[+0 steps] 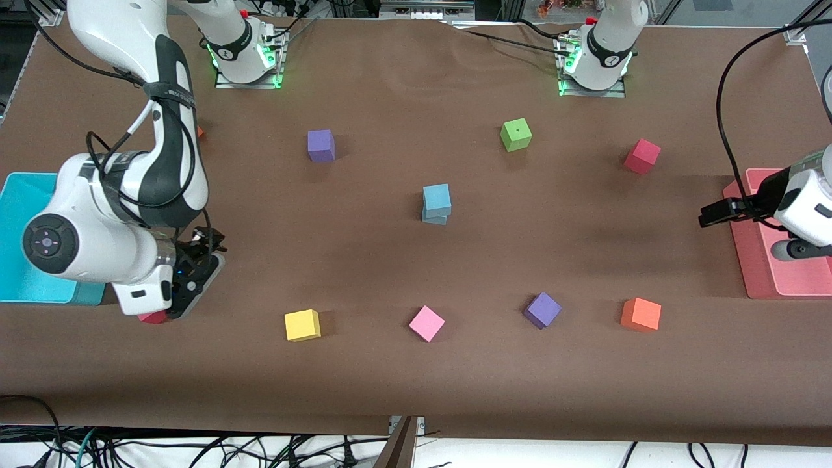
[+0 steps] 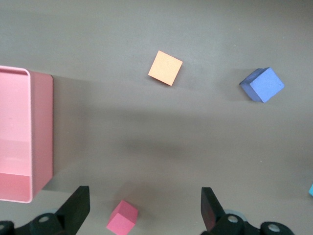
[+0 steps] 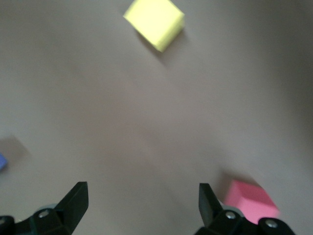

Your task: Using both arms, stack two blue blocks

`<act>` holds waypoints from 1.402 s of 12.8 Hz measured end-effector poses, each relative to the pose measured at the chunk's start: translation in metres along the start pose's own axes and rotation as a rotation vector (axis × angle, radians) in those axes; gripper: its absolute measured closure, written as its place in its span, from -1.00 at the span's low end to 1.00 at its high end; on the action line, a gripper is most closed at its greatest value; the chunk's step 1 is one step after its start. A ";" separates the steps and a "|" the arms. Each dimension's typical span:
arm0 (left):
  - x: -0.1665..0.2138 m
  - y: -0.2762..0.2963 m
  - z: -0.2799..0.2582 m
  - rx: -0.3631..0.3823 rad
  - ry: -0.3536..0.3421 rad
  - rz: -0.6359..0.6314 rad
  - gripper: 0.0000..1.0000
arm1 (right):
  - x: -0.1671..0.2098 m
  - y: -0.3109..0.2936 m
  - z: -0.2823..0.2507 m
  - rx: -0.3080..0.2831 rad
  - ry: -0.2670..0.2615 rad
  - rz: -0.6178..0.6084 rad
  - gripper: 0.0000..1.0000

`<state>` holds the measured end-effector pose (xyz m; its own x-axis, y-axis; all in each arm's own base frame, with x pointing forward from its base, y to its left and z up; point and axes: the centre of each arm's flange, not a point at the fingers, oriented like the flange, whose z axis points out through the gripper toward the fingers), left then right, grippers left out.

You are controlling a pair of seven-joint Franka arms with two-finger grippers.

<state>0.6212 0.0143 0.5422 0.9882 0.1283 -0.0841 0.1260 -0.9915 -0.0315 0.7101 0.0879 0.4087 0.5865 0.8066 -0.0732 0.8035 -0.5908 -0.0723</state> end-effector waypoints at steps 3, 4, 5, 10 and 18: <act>-0.020 -0.003 -0.025 -0.049 0.055 0.106 -1.00 | -0.041 0.035 -0.041 -0.078 0.020 0.078 -1.00; -0.028 -0.014 -0.033 -0.033 0.067 0.158 -1.00 | -0.056 0.045 -0.054 -0.095 0.039 0.103 -1.00; -0.034 -0.023 -0.040 -0.006 0.075 0.182 -1.00 | -0.075 0.057 -0.069 -0.123 0.070 0.132 -1.00; -0.046 -0.011 -0.053 0.009 0.084 0.165 -1.00 | -0.159 0.064 -0.136 -0.119 0.204 0.366 -1.00; -0.046 -0.005 -0.053 0.006 0.084 0.130 -1.00 | -0.180 -0.026 -0.159 -0.023 0.063 0.766 -1.00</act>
<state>0.5793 0.0122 0.5988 1.0000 -0.0041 -0.0038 -0.0042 -0.9995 -0.0321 0.5998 -0.0391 0.5816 0.9843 0.1726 -0.0379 0.1725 -0.9850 -0.0038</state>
